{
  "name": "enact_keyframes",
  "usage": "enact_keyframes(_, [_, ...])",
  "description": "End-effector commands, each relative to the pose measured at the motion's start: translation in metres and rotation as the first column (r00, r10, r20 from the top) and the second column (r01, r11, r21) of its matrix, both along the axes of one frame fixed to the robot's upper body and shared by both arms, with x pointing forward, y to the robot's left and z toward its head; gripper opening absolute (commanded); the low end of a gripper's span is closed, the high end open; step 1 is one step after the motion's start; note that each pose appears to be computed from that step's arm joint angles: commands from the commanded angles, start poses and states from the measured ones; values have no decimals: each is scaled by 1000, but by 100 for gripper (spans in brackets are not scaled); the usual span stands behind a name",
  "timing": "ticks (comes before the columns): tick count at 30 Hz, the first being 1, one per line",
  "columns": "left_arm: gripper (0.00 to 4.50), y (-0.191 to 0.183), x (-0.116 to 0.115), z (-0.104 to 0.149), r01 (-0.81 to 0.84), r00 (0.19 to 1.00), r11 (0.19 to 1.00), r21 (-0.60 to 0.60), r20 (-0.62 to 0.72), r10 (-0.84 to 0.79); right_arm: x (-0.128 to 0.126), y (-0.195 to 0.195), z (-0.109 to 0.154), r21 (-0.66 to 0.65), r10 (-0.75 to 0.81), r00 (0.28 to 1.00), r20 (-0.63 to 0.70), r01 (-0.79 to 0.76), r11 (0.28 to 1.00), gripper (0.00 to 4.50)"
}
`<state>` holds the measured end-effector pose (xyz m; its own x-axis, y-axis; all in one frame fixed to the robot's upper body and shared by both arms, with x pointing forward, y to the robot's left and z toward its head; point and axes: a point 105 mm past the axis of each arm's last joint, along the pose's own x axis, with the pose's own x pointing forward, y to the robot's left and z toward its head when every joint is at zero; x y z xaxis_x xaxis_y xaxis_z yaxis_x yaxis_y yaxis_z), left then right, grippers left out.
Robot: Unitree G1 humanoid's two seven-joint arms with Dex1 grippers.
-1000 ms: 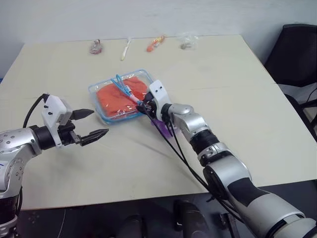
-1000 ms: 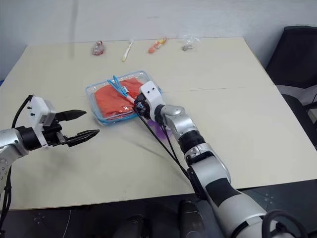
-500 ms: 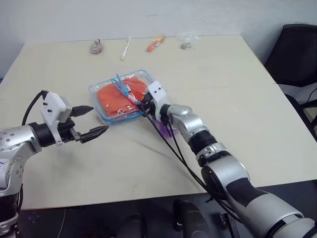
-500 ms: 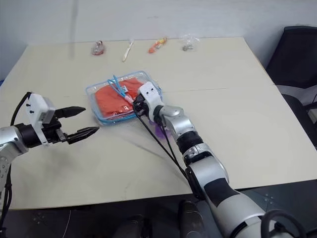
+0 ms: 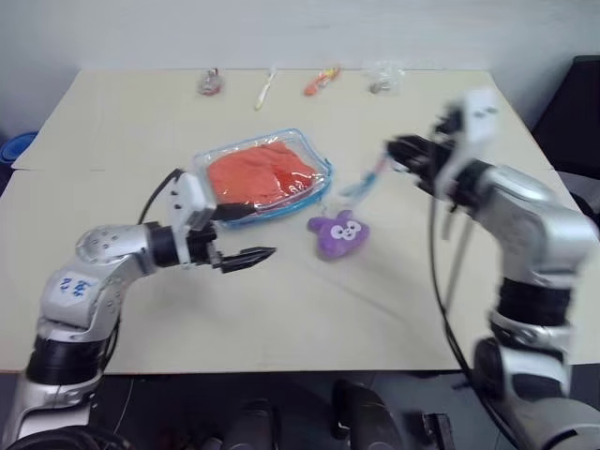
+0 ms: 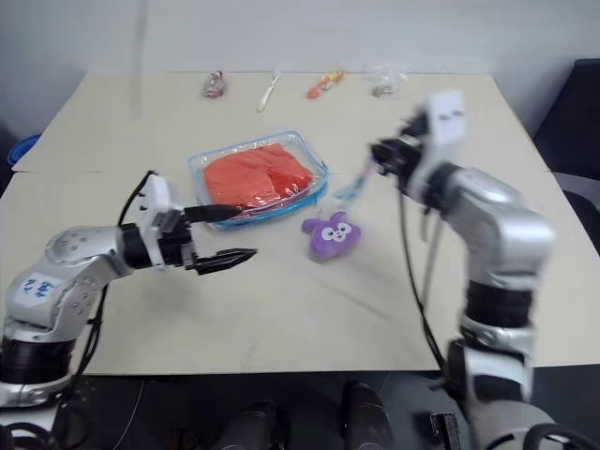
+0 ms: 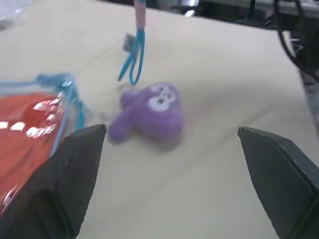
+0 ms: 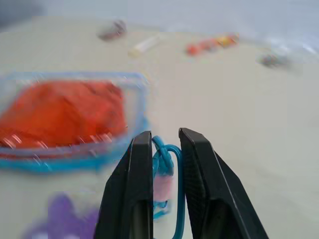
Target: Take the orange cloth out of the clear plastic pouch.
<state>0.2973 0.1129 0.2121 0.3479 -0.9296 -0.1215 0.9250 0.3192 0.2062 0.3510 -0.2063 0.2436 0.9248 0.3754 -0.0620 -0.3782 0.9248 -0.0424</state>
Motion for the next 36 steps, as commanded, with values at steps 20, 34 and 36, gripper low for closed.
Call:
enact_keyframes(20, [450,-61,-12,25,335,939,942,-20,92,-332,-105,-164,-75,-171,-533,834,-146,509,843,239])
enact_keyframes(34, [450,-33,-3,22,212,972,977,26,102,-214,-89,-144,-59,-360,-383,901,-202,296,885,342])
enact_keyframes(36, [450,-35,-3,23,211,971,977,20,107,-212,-88,-143,-65,-351,-380,899,-220,290,890,381])
